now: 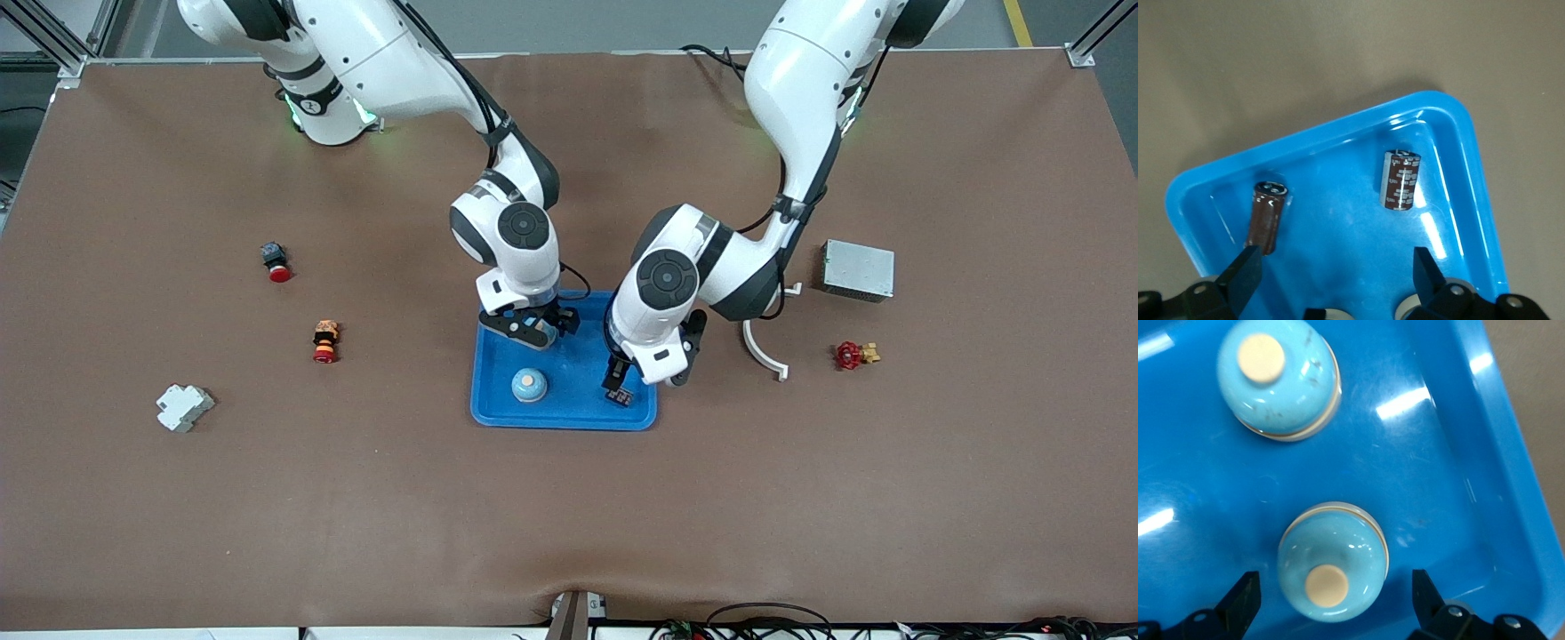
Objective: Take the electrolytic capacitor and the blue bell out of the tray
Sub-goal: 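Lower the left gripper onto a capacitor while the right gripper lowers onto a bell, then grasp and lift the capacitor with the left gripper while the right gripper lifts the bell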
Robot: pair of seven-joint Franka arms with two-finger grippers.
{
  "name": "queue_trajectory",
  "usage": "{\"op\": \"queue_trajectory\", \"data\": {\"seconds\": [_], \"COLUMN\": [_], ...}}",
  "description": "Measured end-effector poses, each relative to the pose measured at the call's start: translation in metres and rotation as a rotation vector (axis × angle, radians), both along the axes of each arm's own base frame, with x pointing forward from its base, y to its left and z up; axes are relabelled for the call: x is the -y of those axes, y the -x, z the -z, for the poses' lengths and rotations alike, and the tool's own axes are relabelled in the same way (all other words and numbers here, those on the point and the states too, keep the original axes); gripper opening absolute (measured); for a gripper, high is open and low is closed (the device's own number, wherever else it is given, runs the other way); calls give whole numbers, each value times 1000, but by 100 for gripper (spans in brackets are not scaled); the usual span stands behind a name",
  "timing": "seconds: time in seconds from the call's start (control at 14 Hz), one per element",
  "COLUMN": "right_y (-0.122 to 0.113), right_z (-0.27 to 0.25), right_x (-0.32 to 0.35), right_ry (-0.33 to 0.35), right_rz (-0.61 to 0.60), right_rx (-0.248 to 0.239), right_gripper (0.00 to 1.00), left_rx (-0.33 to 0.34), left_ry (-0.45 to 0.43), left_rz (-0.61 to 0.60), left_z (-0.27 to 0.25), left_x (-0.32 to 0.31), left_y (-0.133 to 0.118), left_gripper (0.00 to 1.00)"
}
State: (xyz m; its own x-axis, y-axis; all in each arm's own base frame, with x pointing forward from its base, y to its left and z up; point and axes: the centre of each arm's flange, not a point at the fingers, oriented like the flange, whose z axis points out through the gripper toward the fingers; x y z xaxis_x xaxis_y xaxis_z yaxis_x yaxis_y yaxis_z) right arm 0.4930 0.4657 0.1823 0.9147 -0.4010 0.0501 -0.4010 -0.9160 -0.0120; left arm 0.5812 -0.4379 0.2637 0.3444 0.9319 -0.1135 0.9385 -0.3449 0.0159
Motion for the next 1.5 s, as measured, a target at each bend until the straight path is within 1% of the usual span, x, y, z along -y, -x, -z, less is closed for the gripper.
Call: {"op": "queue_trajectory", "data": {"seconds": [0.21,0.5,0.79,1.07,1.14,1.21,1.29,1.36,1.43,1.5], "right_y": [-1,-9,-12,-13,-13,-13,-13,-12,-12,-11], "right_z": [-1,-9,-15,-15,-15,-15,-15,-15,-15,-15], "right_x": [-1,-2,-3,-3,-3,-3,-3,-3,-4,-5], "right_ry": [-2,-9,5,8,8,9,9,9,9,8], "right_rz": [0,4,-1,-3,-4,-6,-7,-9,-12,-14], "right_rx": [2,17,7,6,5,5,4,4,3,3], "right_gripper": [100,100,100,100,95,95,89,89,84,74], "left_rx": [2,-6,-22,-31,-32,-35,-39,-45,-49,-52], "left_ry": [0,-8,-21,-28,-30,-32,-36,-41,-44,-47], "left_rz": [-11,-12,-8,5,10,15,18,19,19,18], "left_z": [10,25,49,60,62,65,68,71,74,76], "left_x": [-1,-4,-3,3,5,7,8,7,5,4], "left_y": [3,7,12,21,24,27,30,33,34,35], "left_gripper": [100,100,100,100,100,100,100,100,100,100]}}
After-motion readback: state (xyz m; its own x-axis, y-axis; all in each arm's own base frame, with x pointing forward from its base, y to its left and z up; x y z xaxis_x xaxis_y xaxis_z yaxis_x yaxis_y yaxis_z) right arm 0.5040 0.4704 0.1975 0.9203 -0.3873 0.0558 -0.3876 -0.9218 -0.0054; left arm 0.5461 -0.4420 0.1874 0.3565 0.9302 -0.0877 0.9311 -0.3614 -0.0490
